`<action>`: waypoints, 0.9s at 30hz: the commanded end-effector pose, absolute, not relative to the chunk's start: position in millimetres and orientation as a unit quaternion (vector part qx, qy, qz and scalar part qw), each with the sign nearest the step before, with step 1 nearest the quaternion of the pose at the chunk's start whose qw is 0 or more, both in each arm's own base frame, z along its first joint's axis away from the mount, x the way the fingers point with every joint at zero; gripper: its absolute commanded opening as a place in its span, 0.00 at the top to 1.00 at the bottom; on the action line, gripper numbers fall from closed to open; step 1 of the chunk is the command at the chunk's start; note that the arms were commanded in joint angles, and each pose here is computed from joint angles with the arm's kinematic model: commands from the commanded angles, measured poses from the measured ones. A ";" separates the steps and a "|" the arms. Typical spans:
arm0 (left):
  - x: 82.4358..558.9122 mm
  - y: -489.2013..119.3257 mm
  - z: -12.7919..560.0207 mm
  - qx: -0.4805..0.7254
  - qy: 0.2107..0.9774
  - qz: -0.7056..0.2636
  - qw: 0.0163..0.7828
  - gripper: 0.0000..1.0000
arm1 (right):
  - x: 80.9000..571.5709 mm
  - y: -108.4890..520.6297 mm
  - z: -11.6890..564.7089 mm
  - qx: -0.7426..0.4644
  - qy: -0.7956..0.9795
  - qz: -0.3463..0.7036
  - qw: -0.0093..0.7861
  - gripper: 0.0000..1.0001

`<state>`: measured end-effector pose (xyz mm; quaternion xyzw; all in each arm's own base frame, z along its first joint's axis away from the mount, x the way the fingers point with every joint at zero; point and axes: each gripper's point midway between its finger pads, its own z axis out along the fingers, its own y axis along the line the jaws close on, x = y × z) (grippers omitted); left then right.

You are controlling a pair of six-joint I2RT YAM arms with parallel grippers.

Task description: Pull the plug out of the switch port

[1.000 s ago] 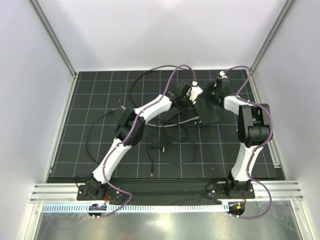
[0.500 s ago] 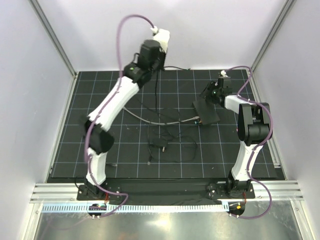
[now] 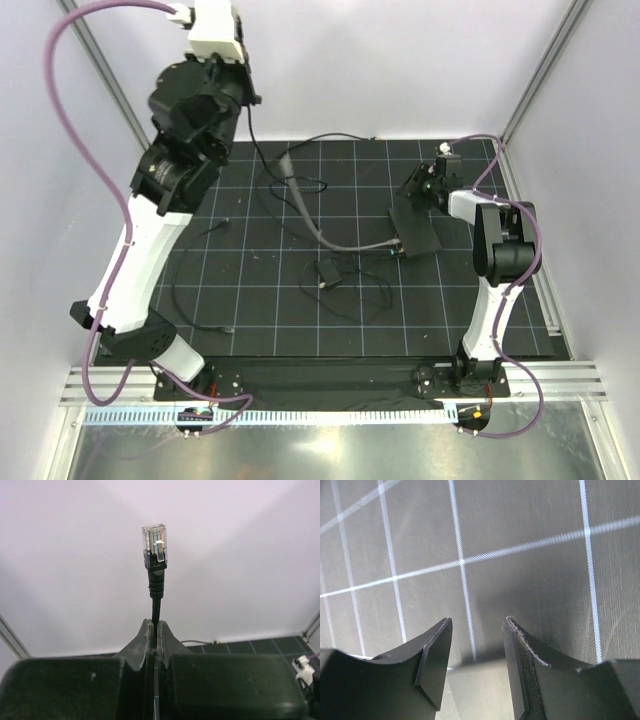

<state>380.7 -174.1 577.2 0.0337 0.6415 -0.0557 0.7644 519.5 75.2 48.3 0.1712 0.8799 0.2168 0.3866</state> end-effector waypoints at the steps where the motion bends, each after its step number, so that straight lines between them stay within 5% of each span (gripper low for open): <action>1: 346.9 -137.7 626.2 -0.003 0.600 -0.046 0.799 1.00 | 474.5 71.2 -10.4 0.190 0.922 0.187 0.282 0.47; 6: 313.2 -97.9 665.5 -0.040 0.562 -0.024 0.826 1.00 | 474.5 71.6 -11.0 0.189 0.922 0.188 0.280 0.47; 12: 306.6 -77.0 643.1 -0.041 0.588 0.036 0.807 1.00 | 475.2 72.1 -10.6 0.188 0.922 0.189 0.280 0.47; 23: 308.5 -20.8 511.4 -0.100 0.720 0.217 0.652 1.00 | 474.8 73.1 -11.8 0.187 0.923 0.191 0.278 0.47; 27: 329.7 11.9 424.3 -0.103 0.785 0.238 0.562 1.00 | 475.0 73.4 -11.2 0.186 0.922 0.192 0.279 0.47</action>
